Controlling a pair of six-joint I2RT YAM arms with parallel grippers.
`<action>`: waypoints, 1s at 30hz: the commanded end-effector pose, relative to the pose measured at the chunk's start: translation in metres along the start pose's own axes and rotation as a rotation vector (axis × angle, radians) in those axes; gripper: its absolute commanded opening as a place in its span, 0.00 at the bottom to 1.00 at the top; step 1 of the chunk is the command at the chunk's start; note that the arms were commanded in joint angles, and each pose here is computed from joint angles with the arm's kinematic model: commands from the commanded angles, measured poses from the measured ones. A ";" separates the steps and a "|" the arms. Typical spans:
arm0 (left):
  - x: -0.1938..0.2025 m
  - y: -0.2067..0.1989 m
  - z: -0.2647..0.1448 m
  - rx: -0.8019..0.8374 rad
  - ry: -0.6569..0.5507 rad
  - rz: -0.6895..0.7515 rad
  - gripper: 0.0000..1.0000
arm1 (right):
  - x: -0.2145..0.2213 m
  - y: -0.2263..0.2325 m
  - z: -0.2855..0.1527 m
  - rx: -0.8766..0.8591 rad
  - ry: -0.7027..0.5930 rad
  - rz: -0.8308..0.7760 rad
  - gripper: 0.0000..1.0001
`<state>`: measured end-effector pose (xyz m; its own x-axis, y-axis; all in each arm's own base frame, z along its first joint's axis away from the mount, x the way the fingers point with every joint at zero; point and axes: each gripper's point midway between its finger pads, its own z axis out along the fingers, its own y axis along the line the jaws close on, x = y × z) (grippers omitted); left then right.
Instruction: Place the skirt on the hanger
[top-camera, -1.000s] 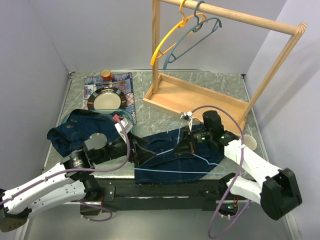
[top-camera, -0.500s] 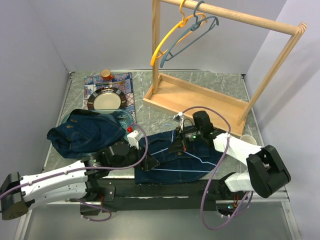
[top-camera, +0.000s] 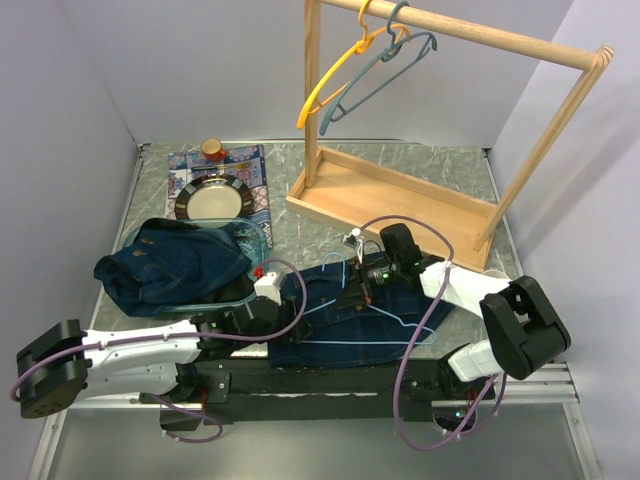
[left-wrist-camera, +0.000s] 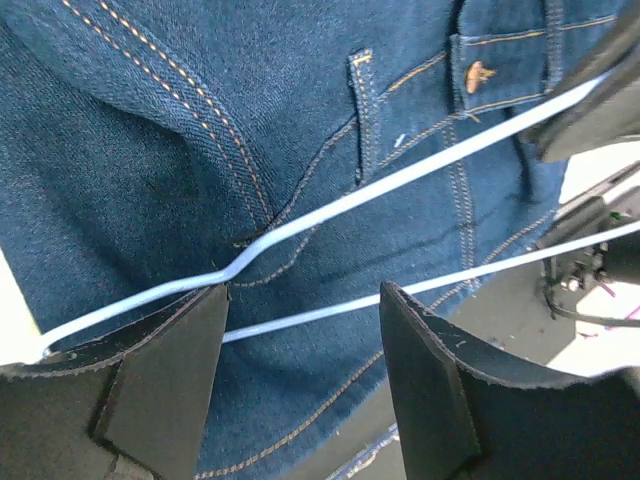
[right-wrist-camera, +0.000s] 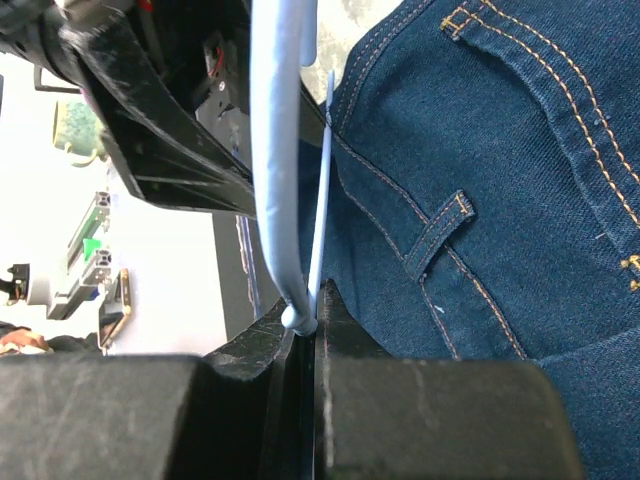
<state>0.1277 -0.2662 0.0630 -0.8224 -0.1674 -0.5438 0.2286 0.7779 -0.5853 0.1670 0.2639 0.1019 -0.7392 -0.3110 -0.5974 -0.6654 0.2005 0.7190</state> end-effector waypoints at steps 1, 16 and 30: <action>-0.013 -0.010 0.010 0.001 -0.085 -0.039 0.67 | -0.012 0.003 -0.001 -0.017 -0.016 -0.043 0.00; -0.016 -0.016 0.022 -0.101 -0.194 -0.006 0.37 | -0.019 0.000 -0.008 -0.024 -0.039 -0.075 0.00; -0.050 -0.080 -0.030 0.149 -0.218 -0.033 0.01 | -0.024 0.004 -0.019 0.006 -0.020 -0.171 0.00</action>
<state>0.1344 -0.2799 0.0805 -0.7308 -0.2415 -0.6385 0.2158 0.8056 -0.5517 0.1693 0.2587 0.1128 -0.7021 -0.3181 -0.6371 -0.6993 0.1395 0.7011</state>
